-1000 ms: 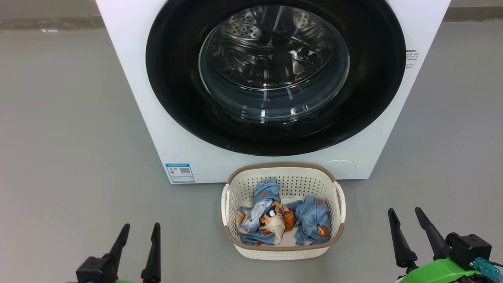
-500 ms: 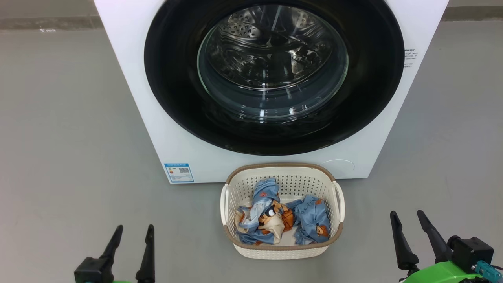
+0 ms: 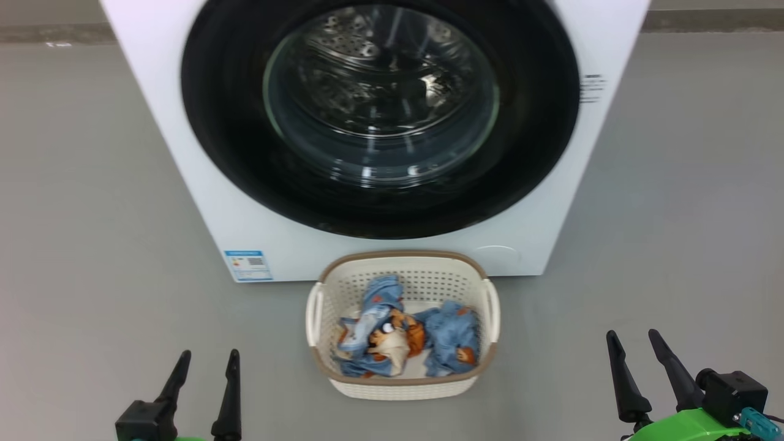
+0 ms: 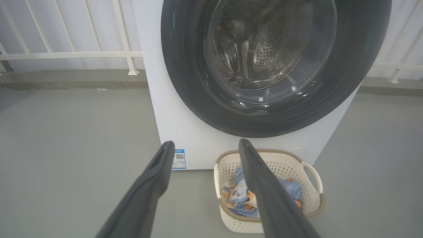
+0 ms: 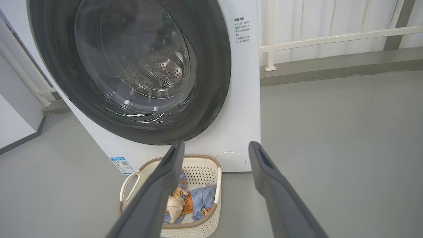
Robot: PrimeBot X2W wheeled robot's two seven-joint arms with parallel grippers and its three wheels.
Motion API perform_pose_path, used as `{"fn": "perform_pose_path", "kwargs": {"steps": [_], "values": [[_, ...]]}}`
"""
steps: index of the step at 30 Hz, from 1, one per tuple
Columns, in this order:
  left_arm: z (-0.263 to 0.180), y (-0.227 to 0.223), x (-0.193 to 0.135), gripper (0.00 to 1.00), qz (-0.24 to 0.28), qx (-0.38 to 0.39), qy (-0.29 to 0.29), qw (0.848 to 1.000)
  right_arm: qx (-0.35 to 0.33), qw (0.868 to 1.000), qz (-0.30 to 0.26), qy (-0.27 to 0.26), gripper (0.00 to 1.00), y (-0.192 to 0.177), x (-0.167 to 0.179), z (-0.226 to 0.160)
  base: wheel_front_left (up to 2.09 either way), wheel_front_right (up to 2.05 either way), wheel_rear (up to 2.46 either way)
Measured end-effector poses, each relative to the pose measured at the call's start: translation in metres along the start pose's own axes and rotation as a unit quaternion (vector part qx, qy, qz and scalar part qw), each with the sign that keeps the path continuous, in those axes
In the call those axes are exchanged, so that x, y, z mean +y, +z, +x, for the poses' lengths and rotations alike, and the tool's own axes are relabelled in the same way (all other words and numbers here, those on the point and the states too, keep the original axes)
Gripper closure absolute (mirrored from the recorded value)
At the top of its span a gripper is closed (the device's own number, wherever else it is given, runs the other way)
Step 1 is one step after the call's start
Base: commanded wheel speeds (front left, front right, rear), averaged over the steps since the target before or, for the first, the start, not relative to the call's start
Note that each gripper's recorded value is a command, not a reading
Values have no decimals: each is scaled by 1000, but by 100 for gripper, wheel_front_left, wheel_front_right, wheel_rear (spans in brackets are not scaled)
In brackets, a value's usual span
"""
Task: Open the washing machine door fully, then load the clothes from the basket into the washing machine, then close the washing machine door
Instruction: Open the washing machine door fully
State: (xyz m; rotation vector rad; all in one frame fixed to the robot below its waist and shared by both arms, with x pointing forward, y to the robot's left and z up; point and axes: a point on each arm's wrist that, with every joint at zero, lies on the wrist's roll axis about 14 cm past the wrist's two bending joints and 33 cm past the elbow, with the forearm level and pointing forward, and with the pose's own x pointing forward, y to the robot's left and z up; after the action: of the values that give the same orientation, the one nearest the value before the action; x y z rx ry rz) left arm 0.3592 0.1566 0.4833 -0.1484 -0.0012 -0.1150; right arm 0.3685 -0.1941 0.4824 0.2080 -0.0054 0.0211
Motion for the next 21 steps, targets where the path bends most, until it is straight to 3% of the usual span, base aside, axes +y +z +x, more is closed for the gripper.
{"fn": "perform_pose_path", "kwargs": {"steps": [13, 21], "values": [[1, -3, -4, 0, -6, 4, -5, 1000, 1, 1000, 0, -3, 0, -1, -2, -1, 106, 124, -229], [5, -2, -7, 0, -27, 1, -5, 1000, 3, 1000, 0, -6, 0, -2, -4, -1, 68, 68, -136]]}}
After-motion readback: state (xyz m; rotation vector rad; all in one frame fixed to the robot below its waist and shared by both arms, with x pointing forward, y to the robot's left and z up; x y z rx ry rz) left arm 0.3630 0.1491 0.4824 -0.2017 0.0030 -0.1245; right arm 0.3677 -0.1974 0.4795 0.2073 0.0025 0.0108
